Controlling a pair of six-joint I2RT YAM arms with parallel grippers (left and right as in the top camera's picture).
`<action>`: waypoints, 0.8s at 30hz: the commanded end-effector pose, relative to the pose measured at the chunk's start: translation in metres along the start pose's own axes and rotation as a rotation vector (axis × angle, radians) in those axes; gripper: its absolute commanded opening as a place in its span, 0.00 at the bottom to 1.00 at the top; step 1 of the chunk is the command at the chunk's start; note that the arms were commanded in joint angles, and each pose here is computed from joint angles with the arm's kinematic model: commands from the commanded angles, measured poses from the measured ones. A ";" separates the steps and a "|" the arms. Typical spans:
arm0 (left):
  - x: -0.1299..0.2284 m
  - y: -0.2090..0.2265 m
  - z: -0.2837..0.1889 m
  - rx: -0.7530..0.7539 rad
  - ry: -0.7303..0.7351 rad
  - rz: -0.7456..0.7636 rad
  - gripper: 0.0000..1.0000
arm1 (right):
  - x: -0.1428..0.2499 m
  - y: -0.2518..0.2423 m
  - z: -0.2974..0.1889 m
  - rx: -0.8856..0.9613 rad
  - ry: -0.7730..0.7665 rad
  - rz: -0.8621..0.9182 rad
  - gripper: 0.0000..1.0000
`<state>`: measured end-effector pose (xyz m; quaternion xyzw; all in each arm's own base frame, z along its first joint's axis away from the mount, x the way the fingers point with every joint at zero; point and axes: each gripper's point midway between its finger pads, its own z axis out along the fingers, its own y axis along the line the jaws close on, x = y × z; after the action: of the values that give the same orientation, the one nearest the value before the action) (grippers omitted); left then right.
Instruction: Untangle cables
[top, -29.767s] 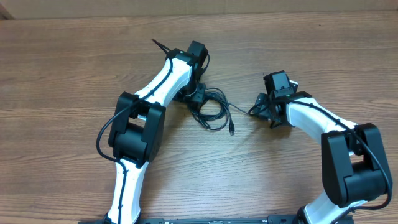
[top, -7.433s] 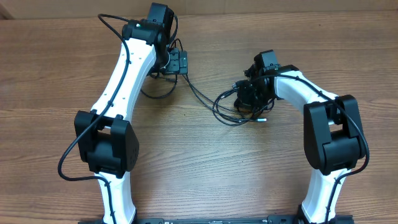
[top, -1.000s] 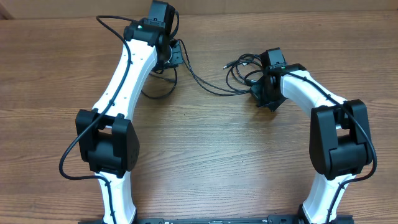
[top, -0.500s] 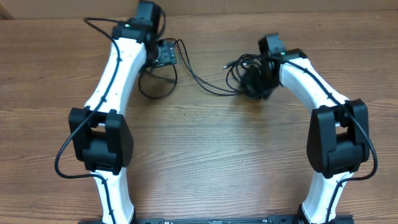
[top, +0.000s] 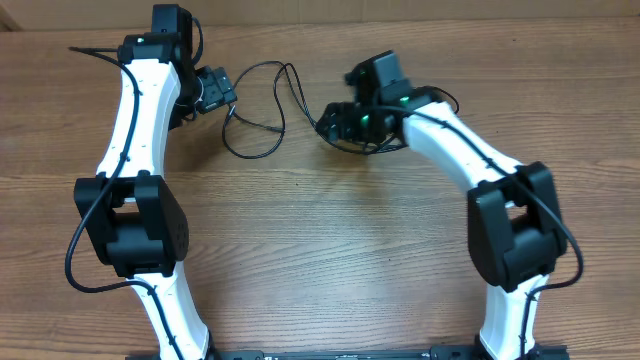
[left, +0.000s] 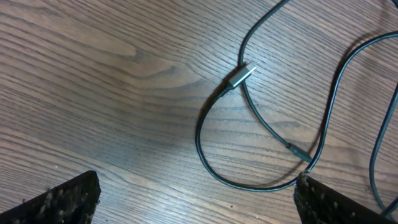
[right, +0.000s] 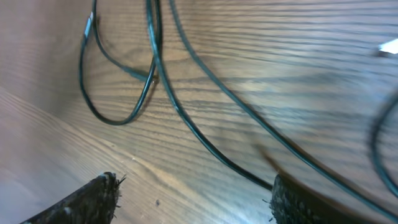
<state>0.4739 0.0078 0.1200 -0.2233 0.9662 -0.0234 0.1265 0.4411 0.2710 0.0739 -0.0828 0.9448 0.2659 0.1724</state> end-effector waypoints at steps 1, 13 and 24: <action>0.005 -0.003 0.006 0.001 0.020 -0.002 1.00 | 0.004 -0.001 0.023 0.077 -0.017 -0.159 0.79; 0.005 -0.003 0.006 0.002 0.020 -0.002 0.99 | 0.005 -0.013 0.051 0.173 -0.046 -0.201 0.68; 0.005 -0.003 0.006 0.002 0.020 -0.002 1.00 | 0.034 -0.007 0.070 0.088 0.061 -0.134 0.04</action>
<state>0.4736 0.0074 0.1200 -0.2229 0.9664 -0.0233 0.1260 0.4452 0.2871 0.0049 -0.1427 0.9555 0.1690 0.1951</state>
